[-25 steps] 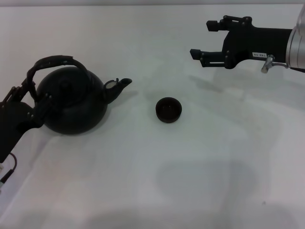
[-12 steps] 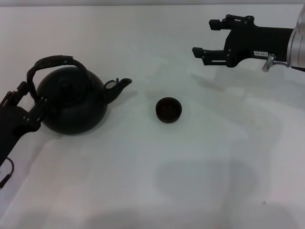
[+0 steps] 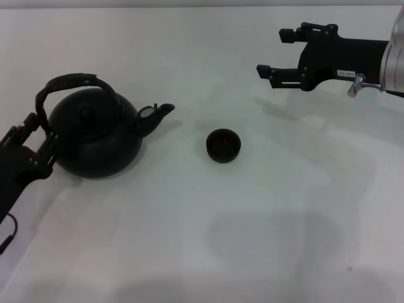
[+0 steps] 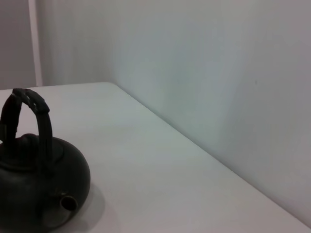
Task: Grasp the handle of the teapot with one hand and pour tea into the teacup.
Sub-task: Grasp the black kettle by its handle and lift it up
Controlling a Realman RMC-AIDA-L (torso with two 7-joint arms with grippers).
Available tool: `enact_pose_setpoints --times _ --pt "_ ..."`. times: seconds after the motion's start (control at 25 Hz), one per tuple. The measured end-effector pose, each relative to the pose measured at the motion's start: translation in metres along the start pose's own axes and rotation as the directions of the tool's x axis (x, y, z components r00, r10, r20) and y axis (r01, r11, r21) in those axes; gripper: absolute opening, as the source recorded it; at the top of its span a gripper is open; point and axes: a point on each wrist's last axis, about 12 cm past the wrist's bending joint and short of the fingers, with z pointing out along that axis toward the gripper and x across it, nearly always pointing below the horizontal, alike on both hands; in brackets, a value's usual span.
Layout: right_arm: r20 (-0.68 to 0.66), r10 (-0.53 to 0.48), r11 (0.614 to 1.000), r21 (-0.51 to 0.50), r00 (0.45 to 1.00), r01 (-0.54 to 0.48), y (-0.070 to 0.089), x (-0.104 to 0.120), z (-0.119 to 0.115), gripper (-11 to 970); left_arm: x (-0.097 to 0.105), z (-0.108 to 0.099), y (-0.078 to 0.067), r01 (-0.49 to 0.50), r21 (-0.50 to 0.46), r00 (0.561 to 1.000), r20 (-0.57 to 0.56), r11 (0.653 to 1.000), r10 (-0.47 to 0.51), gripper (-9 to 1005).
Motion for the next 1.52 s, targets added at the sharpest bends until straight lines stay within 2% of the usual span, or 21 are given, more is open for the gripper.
enact_pose_setpoints --times 0.08,0.28,0.48,1.2,1.52 --pt "-0.003 0.004 1.000 0.000 1.000 -0.004 0.000 0.001 0.000 841 0.000 -0.001 0.000 0.000 -0.001 1.000 0.000 1.000 0.000 725" --pt "-0.005 0.007 1.000 -0.002 1.000 -0.007 0.001 0.003 0.000 841 -0.001 -0.001 0.001 0.001 -0.001 1.000 0.001 1.000 -0.001 576" --pt "-0.008 0.009 1.000 -0.006 1.000 -0.009 0.001 0.004 -0.001 841 -0.004 0.001 0.003 0.005 0.006 1.000 0.011 1.000 -0.005 369" --pt "-0.012 0.015 1.000 -0.004 1.000 -0.015 0.001 0.006 -0.001 840 -0.009 0.007 0.007 0.012 0.014 1.000 0.014 1.000 -0.012 267" --pt "-0.013 0.015 1.000 -0.002 1.000 -0.015 0.001 0.006 -0.001 840 -0.013 0.007 0.012 0.053 -0.022 0.998 0.047 0.998 -0.051 220"
